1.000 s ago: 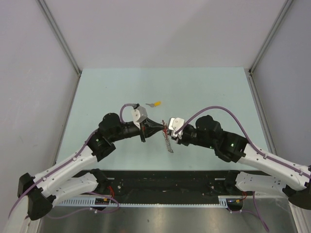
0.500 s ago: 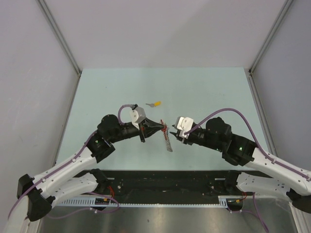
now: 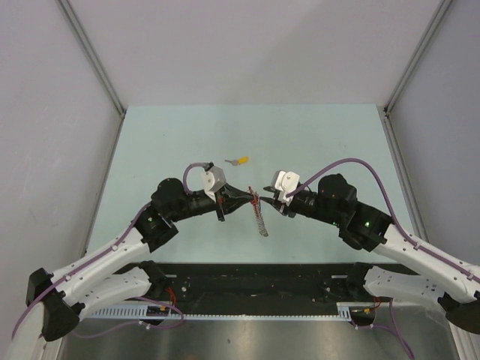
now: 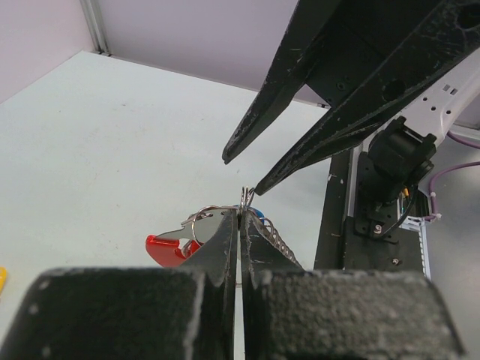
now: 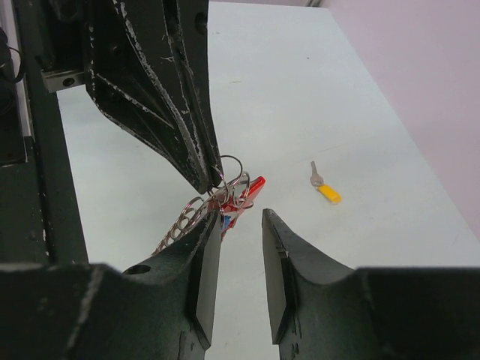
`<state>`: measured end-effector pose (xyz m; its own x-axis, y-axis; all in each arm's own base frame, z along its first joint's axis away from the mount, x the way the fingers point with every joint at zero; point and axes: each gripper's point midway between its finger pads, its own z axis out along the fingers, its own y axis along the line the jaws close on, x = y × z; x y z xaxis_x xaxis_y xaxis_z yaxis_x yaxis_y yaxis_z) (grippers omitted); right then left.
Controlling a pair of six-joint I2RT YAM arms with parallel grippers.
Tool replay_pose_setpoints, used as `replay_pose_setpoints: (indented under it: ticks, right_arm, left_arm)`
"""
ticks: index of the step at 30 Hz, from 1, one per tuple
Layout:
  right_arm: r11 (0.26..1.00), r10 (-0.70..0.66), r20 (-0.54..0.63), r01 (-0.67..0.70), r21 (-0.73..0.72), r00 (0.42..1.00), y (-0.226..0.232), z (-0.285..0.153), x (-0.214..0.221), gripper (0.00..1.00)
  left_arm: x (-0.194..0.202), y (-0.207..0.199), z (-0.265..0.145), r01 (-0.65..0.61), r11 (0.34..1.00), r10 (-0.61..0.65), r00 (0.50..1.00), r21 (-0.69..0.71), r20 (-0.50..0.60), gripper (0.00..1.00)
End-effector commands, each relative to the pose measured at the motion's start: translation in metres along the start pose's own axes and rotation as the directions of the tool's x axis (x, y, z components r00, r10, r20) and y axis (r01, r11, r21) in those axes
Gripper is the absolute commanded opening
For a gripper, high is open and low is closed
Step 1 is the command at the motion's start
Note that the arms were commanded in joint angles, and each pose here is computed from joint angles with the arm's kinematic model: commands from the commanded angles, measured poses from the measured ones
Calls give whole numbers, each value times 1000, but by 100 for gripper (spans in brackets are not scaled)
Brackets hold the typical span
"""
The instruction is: Put the keys on the keyring
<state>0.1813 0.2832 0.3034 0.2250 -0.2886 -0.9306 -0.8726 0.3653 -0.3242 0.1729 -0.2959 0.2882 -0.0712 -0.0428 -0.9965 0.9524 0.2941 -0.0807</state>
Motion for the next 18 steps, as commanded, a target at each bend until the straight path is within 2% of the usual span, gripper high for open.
replay_pose_setpoints:
  ticks: [1,11,18]
  right_arm:
    - [999,33,66,-31,-32,997,2,4,-14,33]
    - [997,62,40,-60,-43,997,4,6,-4,30]
    - [997,62,49,-60,-41,997,2,6,-4,20]
  left_arm:
    - [-24,-5,0,-21,1000,20,996,9,88,0]
    - [-29,-2,2,-17,1000,18,993,-8,115,0]
    - [-28,-3,3,-11,1000,11,994,2,112,0]
